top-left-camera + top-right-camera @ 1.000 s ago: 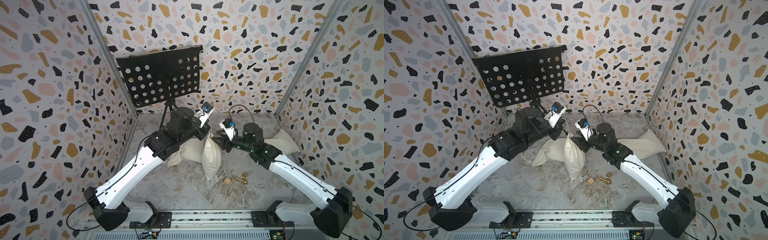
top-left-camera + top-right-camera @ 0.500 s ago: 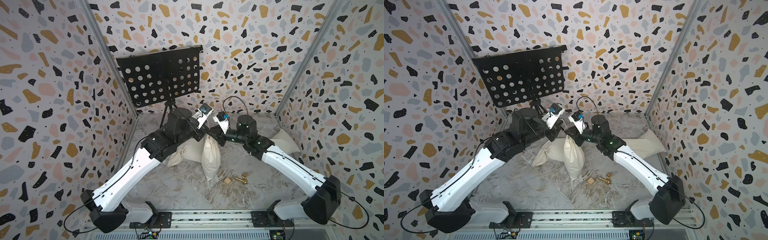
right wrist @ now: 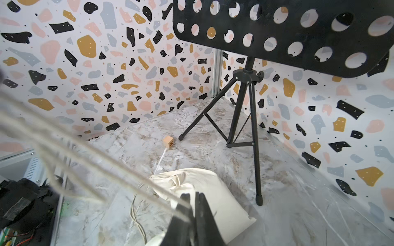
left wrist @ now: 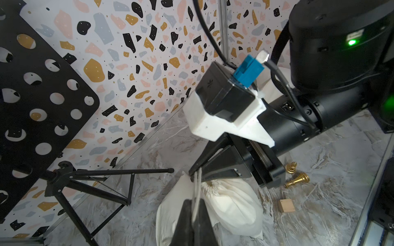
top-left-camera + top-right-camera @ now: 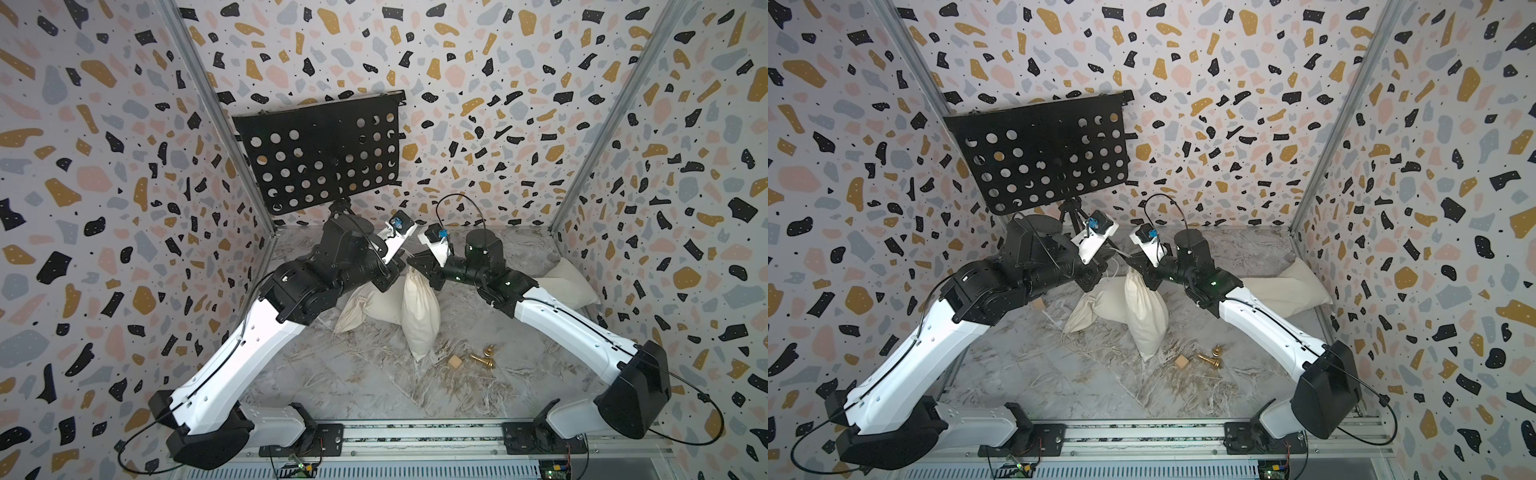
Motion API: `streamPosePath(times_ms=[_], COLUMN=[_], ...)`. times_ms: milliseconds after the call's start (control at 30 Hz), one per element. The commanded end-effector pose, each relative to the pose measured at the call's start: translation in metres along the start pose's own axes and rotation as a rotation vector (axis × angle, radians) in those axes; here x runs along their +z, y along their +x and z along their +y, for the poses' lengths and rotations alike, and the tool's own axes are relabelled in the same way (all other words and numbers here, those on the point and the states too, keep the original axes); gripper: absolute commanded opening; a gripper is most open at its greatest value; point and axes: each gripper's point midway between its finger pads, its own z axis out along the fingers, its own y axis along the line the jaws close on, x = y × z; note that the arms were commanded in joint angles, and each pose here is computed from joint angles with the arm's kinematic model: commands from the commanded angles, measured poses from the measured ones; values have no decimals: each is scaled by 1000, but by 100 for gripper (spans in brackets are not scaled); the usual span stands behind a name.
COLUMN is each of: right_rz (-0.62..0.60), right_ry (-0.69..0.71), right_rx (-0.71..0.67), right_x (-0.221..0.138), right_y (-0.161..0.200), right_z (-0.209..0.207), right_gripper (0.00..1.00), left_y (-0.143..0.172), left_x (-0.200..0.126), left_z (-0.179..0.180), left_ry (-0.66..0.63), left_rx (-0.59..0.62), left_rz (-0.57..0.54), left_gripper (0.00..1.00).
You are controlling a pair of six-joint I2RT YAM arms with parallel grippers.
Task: Close the soil bag
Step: Frap the soil bag at the center of the board.
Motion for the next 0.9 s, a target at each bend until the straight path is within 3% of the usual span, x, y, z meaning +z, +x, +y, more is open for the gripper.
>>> streamPosePath(times_ms=[0,200,300,467,667,767,867], right_rz=[564,632,632,623,678,705,730], right_ry=[423,586,644,634,494,457,504], right_rx=[165,37,8,-10,12,31,22], right_x=[-32,-56,-61,-53,-21,-14,-19], right_y=[170,160,148,137,190,213,229], right_z=[-99,-135,-150,-155,-124,-114,-121], right_gripper=[11,15,19,19,19,20,23], left_y=[-154,-137,-126,-94,-30,-7,5], left_x=[-192,-249,-251,-208,-123,-107,-114], left_z=[26,33,37,41,44,50,57], left_ry=[-52,-102,-137,-176,-244,-303,-351], left_rx=[-48,-86,-104,-154,-240,-252,-264], left_rz=[-735,-841,-826,-720,-522,-454,-438], left_gripper=[0,0,0,0,0,0,0])
